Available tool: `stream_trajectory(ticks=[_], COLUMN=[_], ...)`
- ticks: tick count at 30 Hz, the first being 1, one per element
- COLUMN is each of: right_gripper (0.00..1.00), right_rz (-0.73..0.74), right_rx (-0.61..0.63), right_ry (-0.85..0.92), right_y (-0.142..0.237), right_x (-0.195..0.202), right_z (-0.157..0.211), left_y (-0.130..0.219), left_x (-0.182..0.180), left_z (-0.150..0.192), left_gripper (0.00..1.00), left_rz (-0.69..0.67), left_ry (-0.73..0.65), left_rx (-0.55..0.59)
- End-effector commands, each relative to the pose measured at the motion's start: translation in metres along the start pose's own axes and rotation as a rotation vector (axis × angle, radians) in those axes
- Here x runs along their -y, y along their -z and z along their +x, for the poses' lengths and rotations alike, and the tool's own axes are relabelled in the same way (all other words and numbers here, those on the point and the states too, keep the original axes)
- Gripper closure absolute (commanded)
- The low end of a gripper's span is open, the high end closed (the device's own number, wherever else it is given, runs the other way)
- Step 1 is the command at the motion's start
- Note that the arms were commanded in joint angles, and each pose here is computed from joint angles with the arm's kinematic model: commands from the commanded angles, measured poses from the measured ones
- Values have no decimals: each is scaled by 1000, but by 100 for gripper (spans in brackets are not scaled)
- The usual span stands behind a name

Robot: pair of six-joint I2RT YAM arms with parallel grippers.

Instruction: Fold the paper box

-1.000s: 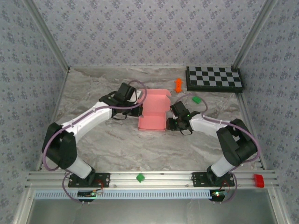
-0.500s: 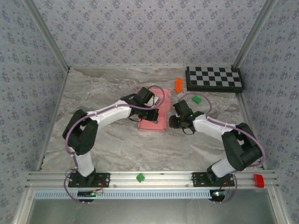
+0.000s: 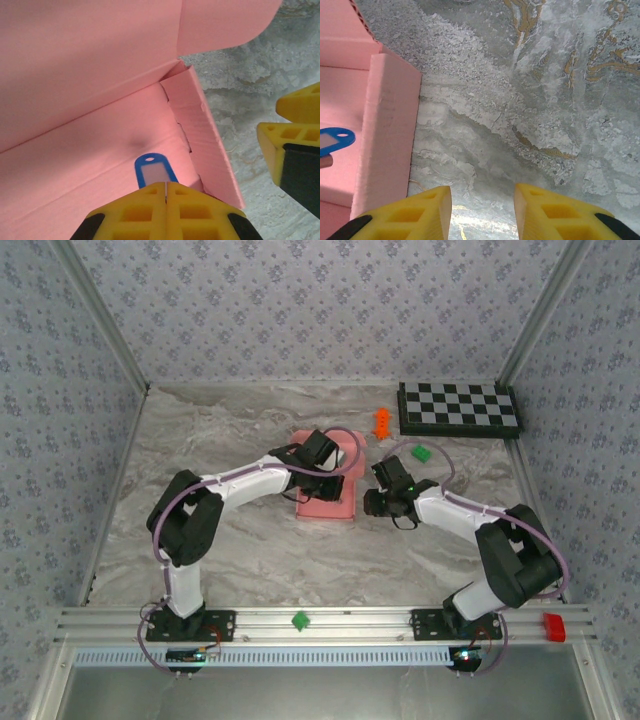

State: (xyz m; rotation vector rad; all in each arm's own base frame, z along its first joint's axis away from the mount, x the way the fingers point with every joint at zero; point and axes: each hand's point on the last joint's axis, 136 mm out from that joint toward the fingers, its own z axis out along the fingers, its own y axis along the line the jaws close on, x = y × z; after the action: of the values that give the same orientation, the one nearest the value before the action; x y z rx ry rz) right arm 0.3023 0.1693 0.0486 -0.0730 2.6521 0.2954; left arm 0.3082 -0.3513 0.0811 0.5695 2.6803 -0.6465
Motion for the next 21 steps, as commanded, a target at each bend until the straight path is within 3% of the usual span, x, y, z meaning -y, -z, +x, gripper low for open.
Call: stream_trajectory(ticks=[1, 10, 16, 21], right_gripper=[61, 61, 60, 60], right_rz=[7, 4, 2, 9], right_rx=[-5, -8, -4, 17], right_ry=[-2, 2, 0, 0], right_y=[2, 2, 2, 6], right_x=[4, 2, 1, 1], right_z=[1, 0, -2, -6], left_y=[-2, 1, 15, 31], left_x=[-13, -28, -35, -36], left_z=[8, 11, 6, 0], left_gripper=[97, 89, 78, 74], left_rz=[-58, -138, -187, -215], left_ry=[13, 34, 28, 13], left_rx=[-4, 3, 43, 87])
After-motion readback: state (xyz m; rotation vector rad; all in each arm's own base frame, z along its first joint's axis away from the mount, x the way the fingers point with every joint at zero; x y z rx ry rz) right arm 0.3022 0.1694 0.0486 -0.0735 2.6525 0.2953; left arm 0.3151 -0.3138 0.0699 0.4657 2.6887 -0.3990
